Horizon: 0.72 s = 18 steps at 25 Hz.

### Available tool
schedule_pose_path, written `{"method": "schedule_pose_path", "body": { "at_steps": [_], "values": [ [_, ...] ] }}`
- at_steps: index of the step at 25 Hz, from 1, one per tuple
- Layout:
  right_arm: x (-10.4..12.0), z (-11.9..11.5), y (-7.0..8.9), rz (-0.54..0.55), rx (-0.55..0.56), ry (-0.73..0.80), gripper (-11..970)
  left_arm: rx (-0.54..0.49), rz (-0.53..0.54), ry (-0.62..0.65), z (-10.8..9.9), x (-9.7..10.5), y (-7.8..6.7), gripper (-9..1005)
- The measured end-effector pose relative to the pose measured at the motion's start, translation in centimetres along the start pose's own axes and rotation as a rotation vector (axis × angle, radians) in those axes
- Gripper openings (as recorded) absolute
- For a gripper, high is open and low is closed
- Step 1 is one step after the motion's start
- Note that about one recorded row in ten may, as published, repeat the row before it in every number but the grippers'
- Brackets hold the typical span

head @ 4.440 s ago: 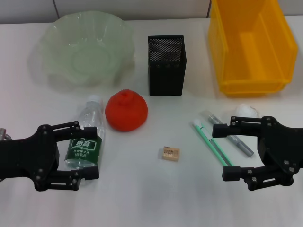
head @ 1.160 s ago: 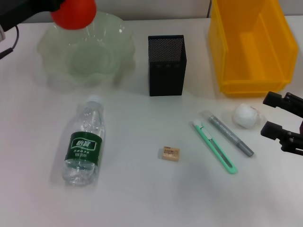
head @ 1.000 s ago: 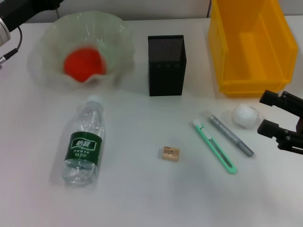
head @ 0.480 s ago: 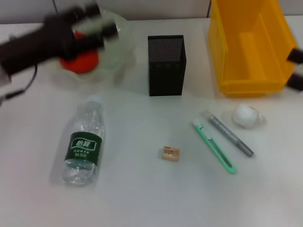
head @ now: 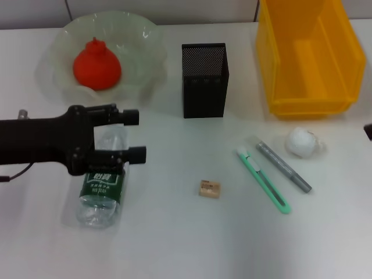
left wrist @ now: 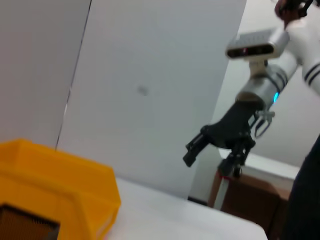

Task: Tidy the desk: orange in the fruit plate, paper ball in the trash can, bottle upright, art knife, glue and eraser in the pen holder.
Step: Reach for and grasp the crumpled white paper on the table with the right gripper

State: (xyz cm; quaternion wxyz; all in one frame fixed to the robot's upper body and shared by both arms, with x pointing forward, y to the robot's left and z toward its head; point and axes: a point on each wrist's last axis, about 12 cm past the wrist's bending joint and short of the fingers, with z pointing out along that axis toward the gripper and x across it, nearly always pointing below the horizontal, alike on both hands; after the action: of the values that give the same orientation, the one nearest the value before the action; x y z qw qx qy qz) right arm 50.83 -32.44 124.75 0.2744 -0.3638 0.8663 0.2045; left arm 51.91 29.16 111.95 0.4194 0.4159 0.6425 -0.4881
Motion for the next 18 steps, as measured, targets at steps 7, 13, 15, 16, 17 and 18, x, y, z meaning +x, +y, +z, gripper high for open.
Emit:
{"method": "schedule_pose_path", "body": {
  "at_steps": [7,13,15,16,17,18],
  "values": [
    [-1.4,5.2,-1.4,0.03,0.148,0.2,834,-0.027,-0.027,0.027,-0.6,0.6,0.0,831],
    [-1.7,11.1,-2.6,0.023,0.141,0.237,833,-0.038,-0.04,0.027,-0.7,0.9,-0.1,830],
    [-1.8,12.7,-2.8,0.019,0.127,0.249,833,-0.039,-0.046,0.025,-0.7,1.1,-0.2,830],
    [-1.9,13.5,-2.9,0.019,0.121,0.253,833,-0.04,-0.05,0.023,-0.6,1.3,-0.2,830],
    [-2.0,14.0,-3.0,0.021,0.118,0.255,833,-0.04,-0.051,0.022,-0.5,1.3,-0.3,830],
    [-2.1,14.7,-3.1,0.021,0.116,0.256,833,-0.04,-0.052,0.02,-0.5,1.4,-0.3,830]
  ]
}}
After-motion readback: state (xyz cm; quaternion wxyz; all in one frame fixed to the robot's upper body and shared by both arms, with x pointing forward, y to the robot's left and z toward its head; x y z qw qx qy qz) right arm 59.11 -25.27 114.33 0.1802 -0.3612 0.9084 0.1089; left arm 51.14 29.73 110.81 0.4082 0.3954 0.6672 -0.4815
